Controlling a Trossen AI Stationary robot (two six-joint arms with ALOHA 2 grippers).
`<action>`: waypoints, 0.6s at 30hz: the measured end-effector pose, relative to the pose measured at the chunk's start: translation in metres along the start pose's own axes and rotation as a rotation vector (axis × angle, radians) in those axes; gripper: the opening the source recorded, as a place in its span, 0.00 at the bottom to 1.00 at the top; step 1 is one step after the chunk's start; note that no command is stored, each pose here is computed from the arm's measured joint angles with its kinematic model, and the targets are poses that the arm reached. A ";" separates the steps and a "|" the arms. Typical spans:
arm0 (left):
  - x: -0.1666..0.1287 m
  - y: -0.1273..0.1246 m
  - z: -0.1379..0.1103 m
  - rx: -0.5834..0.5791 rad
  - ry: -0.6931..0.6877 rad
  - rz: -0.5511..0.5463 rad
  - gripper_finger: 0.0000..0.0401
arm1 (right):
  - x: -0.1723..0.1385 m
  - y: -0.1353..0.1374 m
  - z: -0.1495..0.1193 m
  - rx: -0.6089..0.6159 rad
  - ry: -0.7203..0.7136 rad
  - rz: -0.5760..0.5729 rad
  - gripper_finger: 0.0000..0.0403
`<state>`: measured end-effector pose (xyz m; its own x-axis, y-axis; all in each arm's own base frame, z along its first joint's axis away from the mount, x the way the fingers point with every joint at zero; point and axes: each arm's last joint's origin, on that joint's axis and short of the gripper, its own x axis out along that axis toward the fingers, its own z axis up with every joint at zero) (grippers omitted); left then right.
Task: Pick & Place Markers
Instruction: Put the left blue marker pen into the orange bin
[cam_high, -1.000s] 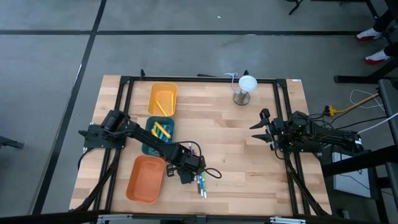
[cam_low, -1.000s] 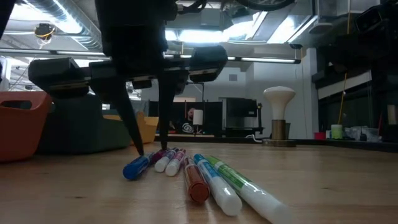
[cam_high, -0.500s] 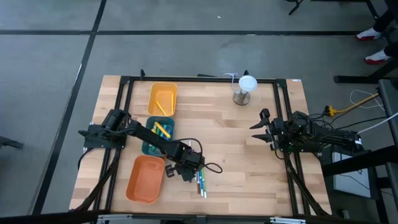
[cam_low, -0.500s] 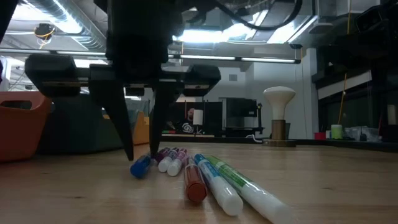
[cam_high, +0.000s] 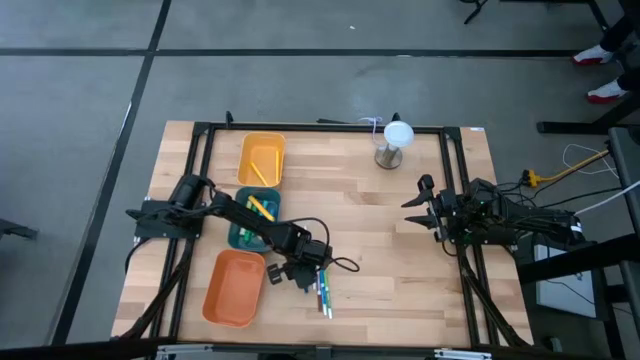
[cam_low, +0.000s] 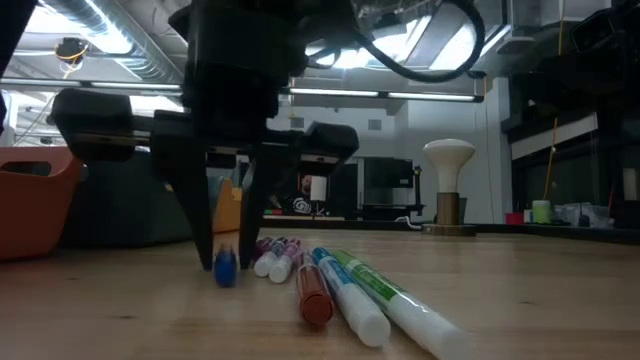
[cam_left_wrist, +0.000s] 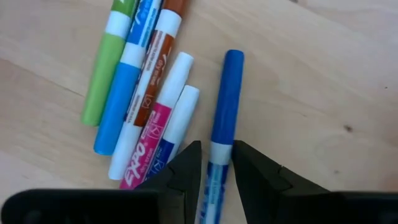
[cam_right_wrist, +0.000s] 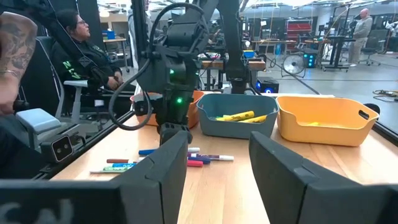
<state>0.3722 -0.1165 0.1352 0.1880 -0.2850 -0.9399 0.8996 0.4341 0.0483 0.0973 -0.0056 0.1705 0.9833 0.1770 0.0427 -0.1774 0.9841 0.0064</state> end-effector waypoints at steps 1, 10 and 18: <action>0.001 0.001 -0.001 -0.007 -0.002 -0.005 0.23 | 0.000 0.000 0.000 0.000 0.000 0.000 0.42; 0.000 0.008 -0.009 -0.098 -0.022 -0.023 0.08 | 0.000 0.000 0.000 -0.001 0.000 0.000 0.42; 0.000 0.009 -0.010 -0.238 -0.023 -0.020 0.06 | 0.000 0.000 0.000 -0.001 -0.001 0.000 0.42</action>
<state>0.3763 -0.1043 0.1325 0.1825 -0.3134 -0.9319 0.7853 0.6168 -0.0536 0.0972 -0.0056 0.1706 0.9832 0.1774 0.0433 -0.1778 0.9841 0.0058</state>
